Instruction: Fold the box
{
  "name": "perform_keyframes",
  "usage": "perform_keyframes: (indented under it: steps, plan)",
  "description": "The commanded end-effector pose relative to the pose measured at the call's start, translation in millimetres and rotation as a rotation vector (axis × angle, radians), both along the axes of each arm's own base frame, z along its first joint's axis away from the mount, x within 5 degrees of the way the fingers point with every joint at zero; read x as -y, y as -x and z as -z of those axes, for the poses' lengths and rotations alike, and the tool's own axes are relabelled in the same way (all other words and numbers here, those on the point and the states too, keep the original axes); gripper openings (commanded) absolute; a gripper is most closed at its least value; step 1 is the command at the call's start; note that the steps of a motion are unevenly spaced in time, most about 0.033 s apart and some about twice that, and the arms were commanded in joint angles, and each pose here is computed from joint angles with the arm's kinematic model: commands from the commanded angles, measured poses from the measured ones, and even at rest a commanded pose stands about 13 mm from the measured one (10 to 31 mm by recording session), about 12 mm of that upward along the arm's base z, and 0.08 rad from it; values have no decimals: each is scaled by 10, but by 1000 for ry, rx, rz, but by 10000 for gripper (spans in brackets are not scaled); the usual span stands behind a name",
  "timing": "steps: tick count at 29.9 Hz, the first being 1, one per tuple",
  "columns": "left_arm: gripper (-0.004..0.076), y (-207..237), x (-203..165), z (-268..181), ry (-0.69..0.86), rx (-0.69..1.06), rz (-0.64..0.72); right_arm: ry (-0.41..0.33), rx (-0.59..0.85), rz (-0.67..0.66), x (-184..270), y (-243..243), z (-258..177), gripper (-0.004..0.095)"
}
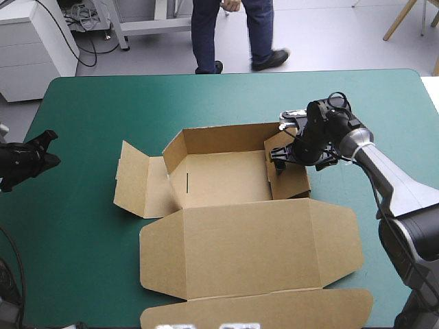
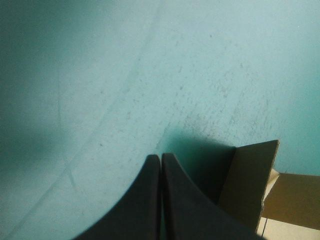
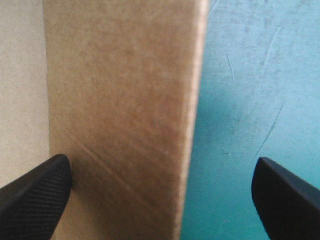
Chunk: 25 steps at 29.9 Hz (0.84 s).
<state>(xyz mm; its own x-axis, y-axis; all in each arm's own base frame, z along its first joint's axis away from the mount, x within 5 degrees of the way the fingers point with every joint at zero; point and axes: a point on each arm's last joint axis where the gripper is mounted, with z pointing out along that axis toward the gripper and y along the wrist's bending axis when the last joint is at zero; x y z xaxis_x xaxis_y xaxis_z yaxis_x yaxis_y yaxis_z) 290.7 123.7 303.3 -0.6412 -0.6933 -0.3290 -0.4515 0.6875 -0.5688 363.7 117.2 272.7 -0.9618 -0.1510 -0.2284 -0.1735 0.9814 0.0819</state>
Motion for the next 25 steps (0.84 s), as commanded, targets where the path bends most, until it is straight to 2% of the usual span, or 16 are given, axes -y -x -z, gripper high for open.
perform_keyframes:
  steps: [1, 3, 6, 9, 10, 11, 19, 25]
  plan:
    - [-10, 21, 29, -225, -9, 90, -24, -19, 60, -10, 14, 19, -200, 835]
    - [-10, 21, 29, -225, -9, 90, -24, -14, 42, -11, 14, 20, -173, 758]
    - [-10, 21, 28, -226, -9, 90, -25, -4, 11, -14, 14, 21, -126, 522]
    - [-10, 21, 28, -226, -9, 90, -25, 2, -1, -22, 13, 20, -104, 172]
    - [-10, 21, 28, -226, -9, 90, -25, 2, 2, -29, 12, 18, -111, 17]
    - [-10, 21, 28, -226, -9, 90, -25, 2, 7, -32, 11, 13, -124, -13]
    - [-10, 22, 27, -224, -12, 89, -23, -24, 82, -34, 6, 13, -417, 0]
    - [-10, 25, 23, -219, -60, 96, 23, -59, 206, -39, 59, 184, -866, 0]
